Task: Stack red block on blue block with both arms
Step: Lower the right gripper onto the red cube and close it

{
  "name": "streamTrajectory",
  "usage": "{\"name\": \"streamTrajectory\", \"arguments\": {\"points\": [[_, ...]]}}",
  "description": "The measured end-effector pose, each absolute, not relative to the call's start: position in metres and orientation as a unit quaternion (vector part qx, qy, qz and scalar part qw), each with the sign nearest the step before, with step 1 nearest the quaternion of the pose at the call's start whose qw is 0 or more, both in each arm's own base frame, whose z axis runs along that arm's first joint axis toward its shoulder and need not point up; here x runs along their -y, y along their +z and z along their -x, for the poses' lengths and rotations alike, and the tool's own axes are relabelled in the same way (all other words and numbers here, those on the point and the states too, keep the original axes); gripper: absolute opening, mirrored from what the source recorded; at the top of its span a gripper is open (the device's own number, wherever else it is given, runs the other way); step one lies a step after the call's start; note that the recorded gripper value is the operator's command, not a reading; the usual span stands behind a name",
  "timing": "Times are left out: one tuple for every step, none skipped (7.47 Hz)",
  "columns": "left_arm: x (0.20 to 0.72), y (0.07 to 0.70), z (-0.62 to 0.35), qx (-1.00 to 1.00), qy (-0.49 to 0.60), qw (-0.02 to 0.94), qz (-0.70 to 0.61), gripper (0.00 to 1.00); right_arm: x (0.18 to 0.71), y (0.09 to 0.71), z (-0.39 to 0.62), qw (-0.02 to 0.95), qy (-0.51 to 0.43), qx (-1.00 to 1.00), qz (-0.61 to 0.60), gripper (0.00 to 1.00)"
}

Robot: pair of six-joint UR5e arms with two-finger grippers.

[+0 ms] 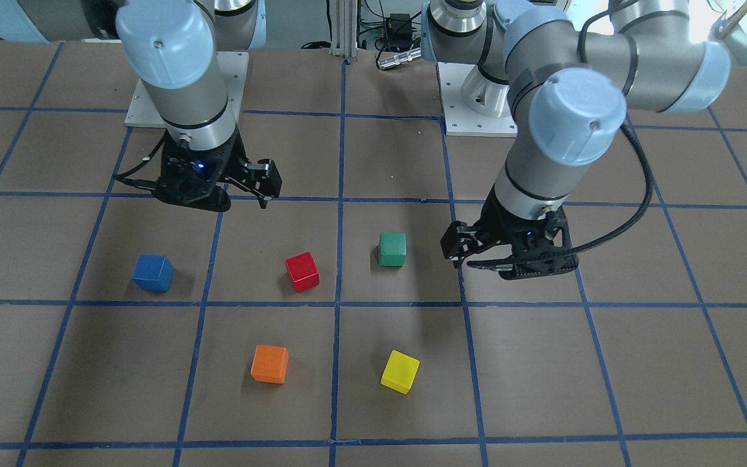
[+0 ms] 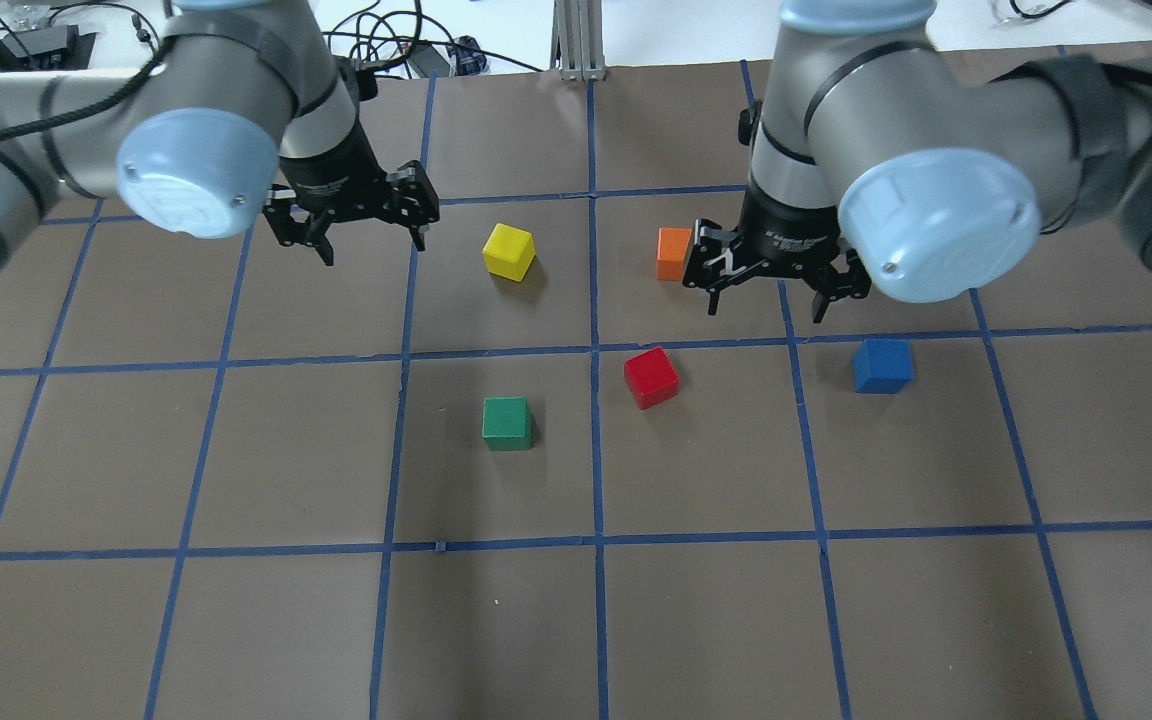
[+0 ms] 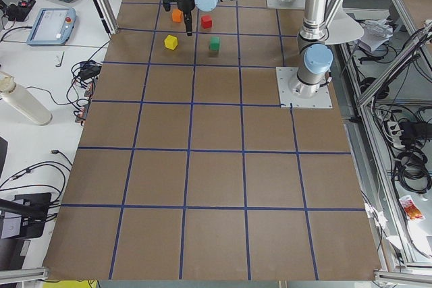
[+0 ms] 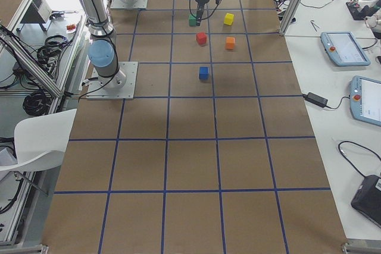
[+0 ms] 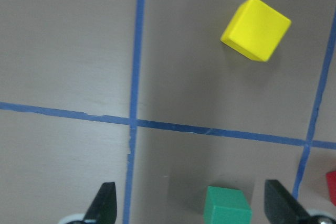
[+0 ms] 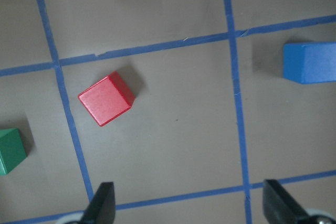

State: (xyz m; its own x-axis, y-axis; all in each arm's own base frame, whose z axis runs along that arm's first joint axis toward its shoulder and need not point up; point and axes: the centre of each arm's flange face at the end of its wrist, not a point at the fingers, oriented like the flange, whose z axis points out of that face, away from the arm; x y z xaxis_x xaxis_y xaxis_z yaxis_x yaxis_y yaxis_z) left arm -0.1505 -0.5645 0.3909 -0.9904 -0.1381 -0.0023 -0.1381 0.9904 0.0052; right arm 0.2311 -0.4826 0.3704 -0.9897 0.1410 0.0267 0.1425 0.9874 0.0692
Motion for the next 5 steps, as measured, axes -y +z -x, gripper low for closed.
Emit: {"name": "streamTrajectory", "arguments": {"points": [[0.553,0.412,0.144,-0.998,-0.004,-0.003,0.067,1.00,0.481,0.343,-0.256,0.008,-0.029,0.997,0.069,1.00],[0.540,0.429,0.143,-0.998,-0.010,-0.012,0.065,1.00,0.482,0.318,-0.285,0.003,-0.017,0.997,0.073,1.00],[0.529,0.439,0.145,-0.998,-0.014,-0.023,0.064,1.00,0.483,0.293,-0.312,-0.002,-0.005,0.997,0.074,1.00],[0.518,0.442,0.147,-0.997,-0.016,-0.030,0.062,1.00,0.486,0.272,-0.330,-0.004,0.002,0.998,0.068,1.00],[0.510,0.441,0.148,-0.997,-0.016,-0.032,0.061,1.00,0.490,0.254,-0.339,-0.002,0.003,0.999,0.055,1.00]]}}
